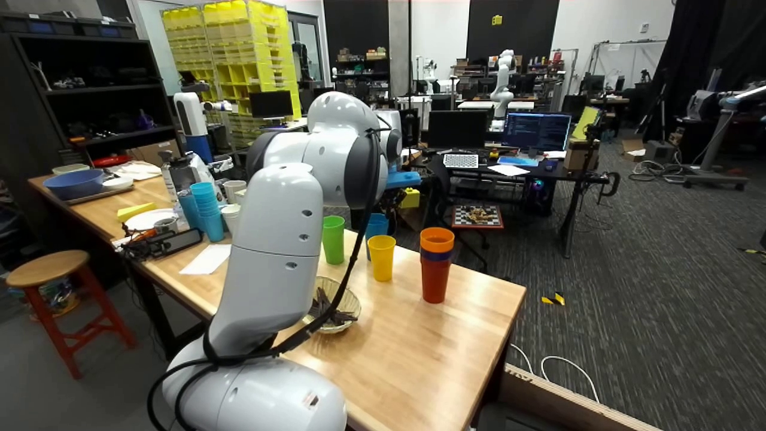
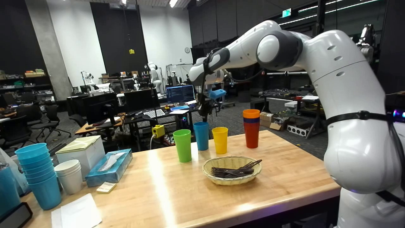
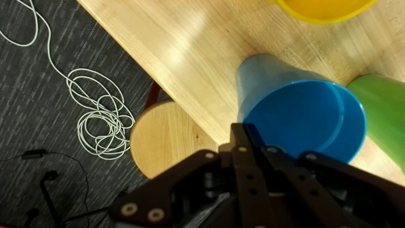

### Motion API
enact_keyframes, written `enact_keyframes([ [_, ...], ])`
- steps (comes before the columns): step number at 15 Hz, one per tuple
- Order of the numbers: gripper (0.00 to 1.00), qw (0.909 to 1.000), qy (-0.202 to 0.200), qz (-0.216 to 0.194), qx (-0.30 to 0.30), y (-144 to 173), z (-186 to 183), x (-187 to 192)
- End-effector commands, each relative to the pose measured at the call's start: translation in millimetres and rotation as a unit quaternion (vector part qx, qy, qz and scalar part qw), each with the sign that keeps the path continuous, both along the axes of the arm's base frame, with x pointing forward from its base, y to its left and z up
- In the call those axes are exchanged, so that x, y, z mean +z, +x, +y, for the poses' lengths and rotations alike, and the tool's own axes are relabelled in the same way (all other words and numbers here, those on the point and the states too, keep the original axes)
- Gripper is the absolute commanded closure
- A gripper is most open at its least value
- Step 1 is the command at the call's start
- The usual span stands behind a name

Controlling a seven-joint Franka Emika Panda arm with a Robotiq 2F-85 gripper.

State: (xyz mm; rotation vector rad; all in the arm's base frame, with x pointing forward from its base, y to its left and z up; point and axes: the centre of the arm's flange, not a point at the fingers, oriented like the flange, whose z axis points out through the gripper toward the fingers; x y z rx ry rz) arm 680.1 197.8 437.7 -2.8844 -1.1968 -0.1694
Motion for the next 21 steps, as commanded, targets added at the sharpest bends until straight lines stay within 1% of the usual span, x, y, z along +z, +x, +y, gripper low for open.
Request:
enact_keyframes([
  [1,1.00,0.9998,0.009,0.015,0.012,-1,-2,4],
  [8,1.00,0.9986,0.026,0.036,0.027,-9,-1,7],
  [18,1.00,0.9971,0.019,0.056,0.047,-20,6,11],
  [19,0.74,0.9971,0.019,0.058,0.047,-20,6,10],
  [20,0.73,0.9969,0.018,0.061,0.047,-21,6,10],
  [21,0.69,0.9968,0.017,0.063,0.046,-21,6,9],
])
